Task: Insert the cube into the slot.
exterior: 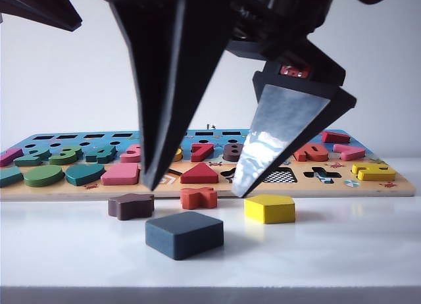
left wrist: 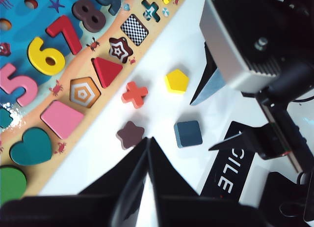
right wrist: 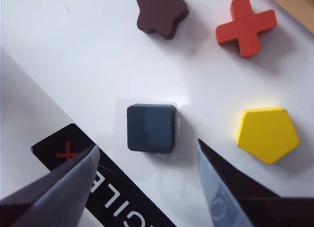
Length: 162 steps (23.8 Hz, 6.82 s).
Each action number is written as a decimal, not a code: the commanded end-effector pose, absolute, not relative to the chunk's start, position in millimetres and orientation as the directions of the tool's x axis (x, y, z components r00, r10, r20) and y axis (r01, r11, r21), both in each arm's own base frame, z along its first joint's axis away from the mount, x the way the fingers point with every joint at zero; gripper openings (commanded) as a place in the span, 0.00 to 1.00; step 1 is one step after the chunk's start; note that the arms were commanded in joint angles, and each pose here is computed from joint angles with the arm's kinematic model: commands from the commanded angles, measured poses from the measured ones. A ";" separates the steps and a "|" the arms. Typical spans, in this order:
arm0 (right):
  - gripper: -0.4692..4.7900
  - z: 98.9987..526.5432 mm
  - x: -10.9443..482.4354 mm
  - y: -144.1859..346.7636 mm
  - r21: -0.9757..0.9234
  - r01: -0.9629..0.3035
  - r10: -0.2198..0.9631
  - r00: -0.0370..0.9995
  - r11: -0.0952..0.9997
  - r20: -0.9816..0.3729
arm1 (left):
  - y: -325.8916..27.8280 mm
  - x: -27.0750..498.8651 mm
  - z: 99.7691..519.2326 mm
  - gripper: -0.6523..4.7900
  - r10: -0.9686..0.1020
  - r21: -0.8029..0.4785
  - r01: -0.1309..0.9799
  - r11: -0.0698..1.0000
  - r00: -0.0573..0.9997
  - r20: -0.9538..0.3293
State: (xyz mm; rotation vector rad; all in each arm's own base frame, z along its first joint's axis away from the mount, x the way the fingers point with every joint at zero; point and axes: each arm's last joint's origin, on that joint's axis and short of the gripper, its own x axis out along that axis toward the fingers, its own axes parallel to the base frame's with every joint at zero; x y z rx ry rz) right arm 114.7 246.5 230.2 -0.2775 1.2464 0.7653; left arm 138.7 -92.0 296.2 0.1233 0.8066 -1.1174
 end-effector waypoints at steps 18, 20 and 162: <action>0.77 214.8 111.3 262.8 0.145 -0.630 0.316 0.167 0.763 -0.934 | -92.1 139.1 298.9 0.15 -0.763 -0.280 0.848 0.449 0.201 -0.615; 0.77 213.6 110.7 263.5 0.141 -0.631 0.311 0.167 0.763 -0.936 | -92.1 139.2 298.9 0.15 -0.763 -0.280 0.849 0.449 0.201 -0.615; 0.35 229.4 217.3 200.0 0.222 -0.048 0.224 0.355 0.974 -0.907 | -94.6 144.0 303.4 0.15 -0.783 -0.239 0.865 0.441 0.240 -0.574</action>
